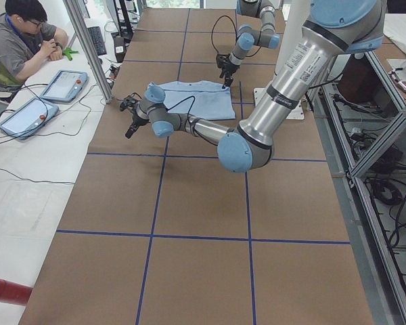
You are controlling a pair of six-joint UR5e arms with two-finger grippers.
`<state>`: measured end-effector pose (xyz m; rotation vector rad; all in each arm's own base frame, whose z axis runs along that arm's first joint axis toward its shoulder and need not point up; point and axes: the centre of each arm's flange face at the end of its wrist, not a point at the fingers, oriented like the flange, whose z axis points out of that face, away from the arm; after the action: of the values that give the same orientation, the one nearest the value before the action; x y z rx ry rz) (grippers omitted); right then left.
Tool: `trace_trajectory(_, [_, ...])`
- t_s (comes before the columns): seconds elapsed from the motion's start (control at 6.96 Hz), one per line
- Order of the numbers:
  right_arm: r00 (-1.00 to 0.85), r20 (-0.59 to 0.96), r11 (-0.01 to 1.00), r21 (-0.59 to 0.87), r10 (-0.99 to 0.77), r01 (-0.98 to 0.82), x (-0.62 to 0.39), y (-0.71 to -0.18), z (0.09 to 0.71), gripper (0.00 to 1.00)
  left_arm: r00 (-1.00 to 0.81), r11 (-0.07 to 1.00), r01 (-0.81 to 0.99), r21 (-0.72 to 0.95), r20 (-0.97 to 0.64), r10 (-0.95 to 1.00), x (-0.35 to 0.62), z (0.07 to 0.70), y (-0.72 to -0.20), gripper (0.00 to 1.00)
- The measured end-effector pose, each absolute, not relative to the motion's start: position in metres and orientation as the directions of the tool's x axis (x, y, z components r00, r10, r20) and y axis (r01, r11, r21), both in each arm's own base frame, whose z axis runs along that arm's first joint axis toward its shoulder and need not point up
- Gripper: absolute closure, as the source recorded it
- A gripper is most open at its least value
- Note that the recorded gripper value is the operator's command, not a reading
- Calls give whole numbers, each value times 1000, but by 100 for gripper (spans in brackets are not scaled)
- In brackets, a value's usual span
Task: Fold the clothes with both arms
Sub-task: 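Pull the shirt corner with the right gripper toward the robot to square it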
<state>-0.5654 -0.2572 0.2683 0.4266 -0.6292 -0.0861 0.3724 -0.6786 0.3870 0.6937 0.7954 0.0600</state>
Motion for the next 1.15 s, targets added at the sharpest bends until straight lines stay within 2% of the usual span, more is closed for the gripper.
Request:
trace_trajectory(0.14, [807, 530, 902, 431, -260, 8, -570, -246, 269, 39, 710, 779, 201, 593, -636, 301, 373, 387, -678, 0])
trace_trajectory(0.43, [799, 514, 891, 451, -313, 59, -574, -234, 268, 40, 710, 780, 201, 593, -636, 301, 373, 388, -678, 0])
trace_trajectory(0.58, [796, 513, 889, 454, -321, 66, -575, -232, 267, 46, 710, 780, 200, 593, -636, 301, 373, 388, -678, 0])
trace_trajectory(0.72, [796, 506, 884, 462, -333, 76, -576, -232, 267, 68, 710, 780, 200, 593, -636, 301, 373, 388, -678, 0])
trace_trajectory(0.86, [796, 495, 875, 476, -349, 88, -576, -232, 267, 69, 710, 780, 200, 593, -637, 301, 373, 388, -678, 0])
trace_trajectory(1.01, [796, 489, 870, 485, -356, 91, -576, -233, 266, 87, 710, 780, 201, 592, -637, 301, 373, 388, -678, 0])
trace_trajectory(1.15, [795, 490, 867, 491, -358, 87, -575, -234, 264, 89, 710, 780, 201, 592, -637, 301, 372, 388, -678, 0])
